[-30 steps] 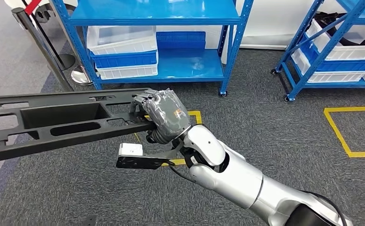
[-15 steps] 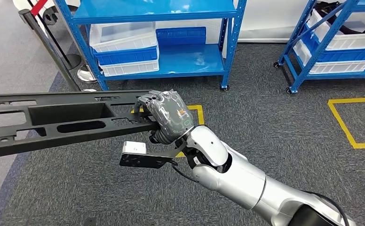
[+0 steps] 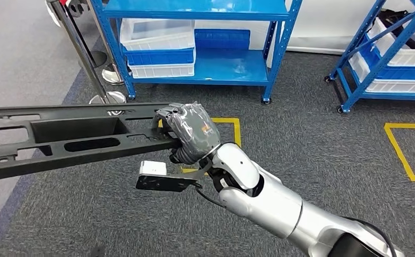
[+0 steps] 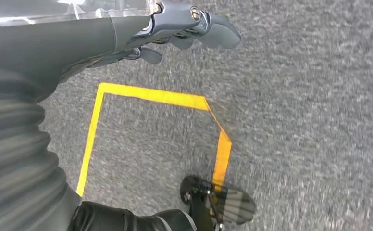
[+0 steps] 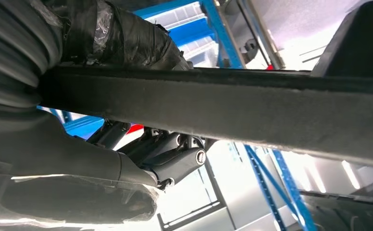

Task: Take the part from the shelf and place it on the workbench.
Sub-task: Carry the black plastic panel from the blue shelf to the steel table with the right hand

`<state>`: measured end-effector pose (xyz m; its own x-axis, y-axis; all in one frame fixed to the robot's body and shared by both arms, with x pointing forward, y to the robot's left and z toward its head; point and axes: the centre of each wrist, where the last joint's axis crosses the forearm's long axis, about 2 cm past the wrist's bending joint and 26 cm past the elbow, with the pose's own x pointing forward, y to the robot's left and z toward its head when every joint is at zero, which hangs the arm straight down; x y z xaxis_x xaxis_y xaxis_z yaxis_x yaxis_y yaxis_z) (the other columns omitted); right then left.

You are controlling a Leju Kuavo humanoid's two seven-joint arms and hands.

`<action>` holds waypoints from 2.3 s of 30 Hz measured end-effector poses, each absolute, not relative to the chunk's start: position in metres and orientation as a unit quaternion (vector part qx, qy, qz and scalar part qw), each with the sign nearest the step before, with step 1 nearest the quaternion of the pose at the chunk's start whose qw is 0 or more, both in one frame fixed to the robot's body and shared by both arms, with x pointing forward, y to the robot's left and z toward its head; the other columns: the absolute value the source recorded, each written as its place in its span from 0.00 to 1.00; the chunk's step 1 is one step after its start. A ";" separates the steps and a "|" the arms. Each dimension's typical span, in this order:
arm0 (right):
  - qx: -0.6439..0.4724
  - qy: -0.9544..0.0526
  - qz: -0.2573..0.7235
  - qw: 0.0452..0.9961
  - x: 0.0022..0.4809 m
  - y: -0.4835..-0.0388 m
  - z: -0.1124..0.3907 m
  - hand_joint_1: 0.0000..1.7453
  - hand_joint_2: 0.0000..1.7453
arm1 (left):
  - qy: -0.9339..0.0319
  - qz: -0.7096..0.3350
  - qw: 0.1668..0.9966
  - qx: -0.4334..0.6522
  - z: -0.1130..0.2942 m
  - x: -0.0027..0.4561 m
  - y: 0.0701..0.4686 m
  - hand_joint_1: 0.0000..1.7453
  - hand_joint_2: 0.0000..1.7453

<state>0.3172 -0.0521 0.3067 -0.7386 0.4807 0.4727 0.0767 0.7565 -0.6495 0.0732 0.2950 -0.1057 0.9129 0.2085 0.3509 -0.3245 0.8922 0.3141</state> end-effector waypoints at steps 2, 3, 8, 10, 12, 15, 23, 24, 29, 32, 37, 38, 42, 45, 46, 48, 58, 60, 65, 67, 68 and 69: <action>-0.159 -0.878 0.311 0.327 0.317 -0.053 0.305 1.00 1.00 | -0.156 0.139 0.960 0.186 -0.106 0.073 0.295 0.00 1.00; -0.159 -0.877 0.312 0.328 0.317 -0.053 0.304 1.00 1.00 | -0.156 0.139 0.960 0.186 -0.106 0.073 0.295 0.00 1.00; -0.160 -0.877 0.311 0.329 0.317 -0.055 0.303 1.00 1.00 | -0.156 0.139 0.960 0.186 -0.106 0.074 0.294 0.00 1.00; -0.160 -0.878 0.310 0.329 0.317 -0.055 0.303 1.00 1.00 | -0.156 0.139 0.960 0.186 -0.106 0.074 0.294 0.00 1.00; -0.160 -0.878 0.310 0.329 0.317 -0.055 0.303 1.00 1.00 | -0.154 0.138 0.960 0.186 -0.106 0.071 0.294 0.00 1.00; -0.159 -0.878 0.309 0.328 0.316 -0.055 0.303 1.00 1.00 | -0.154 0.139 0.961 0.186 -0.106 0.071 0.294 0.00 1.00; -0.159 -0.878 0.309 0.328 0.316 -0.055 0.303 1.00 1.00 | -0.156 0.139 0.960 0.186 -0.106 0.073 0.294 0.00 1.00; -0.159 -0.878 0.309 0.328 0.317 -0.055 0.303 1.00 1.00 | -0.157 0.139 0.960 0.187 -0.105 0.074 0.295 0.00 1.00; -0.158 -0.880 0.309 0.325 0.317 -0.055 0.304 1.00 1.00 | -0.156 0.139 0.960 0.186 -0.106 0.073 0.294 0.00 1.00; -0.157 -0.879 0.309 0.326 0.317 -0.055 0.303 1.00 1.00 | -0.157 0.139 0.960 0.185 -0.106 0.073 0.294 0.00 1.00; -0.156 -0.878 0.311 0.329 0.317 -0.057 0.301 1.00 1.00 | -0.156 0.139 0.960 0.185 -0.106 0.073 0.294 0.00 1.00; -0.156 -0.878 0.311 0.328 0.317 -0.057 0.301 1.00 1.00 | -0.157 0.139 0.960 0.185 -0.106 0.073 0.294 0.00 1.00; -0.155 -0.879 0.311 0.327 0.317 -0.057 0.302 1.00 1.00 | -0.155 0.140 0.960 0.187 -0.106 0.072 0.295 0.00 1.00; -0.155 -0.880 0.310 0.324 0.317 -0.057 0.303 1.00 1.00 | -0.154 0.144 0.959 0.188 -0.106 0.070 0.295 0.00 1.00; -0.155 -0.880 0.310 0.324 0.317 -0.057 0.303 1.00 1.00 | -0.156 0.145 0.959 0.189 -0.106 0.071 0.295 0.00 1.00; -0.155 -0.880 0.310 0.323 0.316 -0.057 0.303 1.00 1.00 | -0.159 0.150 0.957 0.191 -0.106 0.072 0.295 0.00 1.00; -0.180 -0.889 0.313 0.283 0.318 -0.055 0.335 1.00 1.00 | -0.223 0.208 0.931 0.201 -0.105 0.078 0.303 0.00 1.00; -0.183 -0.894 0.310 0.265 0.317 -0.055 0.352 1.00 1.00 | -0.230 0.221 0.926 0.201 -0.104 0.082 0.304 0.00 1.00; -0.180 -0.897 0.310 0.257 0.315 -0.055 0.360 1.00 1.00 | -0.239 0.238 0.920 0.201 -0.102 0.092 0.305 0.00 1.00; -0.174 -0.900 0.310 0.253 0.315 -0.056 0.362 1.00 1.00 | -0.242 0.243 0.918 0.201 -0.102 0.095 0.305 0.00 1.00; -0.171 -0.902 0.309 0.249 0.314 -0.056 0.365 1.00 1.00 | -0.244 0.245 0.917 0.201 -0.101 0.098 0.306 0.00 1.00; -0.167 -0.904 0.308 0.246 0.314 -0.056 0.367 1.00 1.00 | -0.247 0.247 0.915 0.201 -0.100 0.101 0.307 0.00 1.00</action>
<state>0.3141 -0.0564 0.3675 -0.8232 0.4529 0.3424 0.1498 0.7548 -0.6386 0.1008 0.3066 -0.1002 0.7559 0.3540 0.5508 -0.5519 0.7970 0.2452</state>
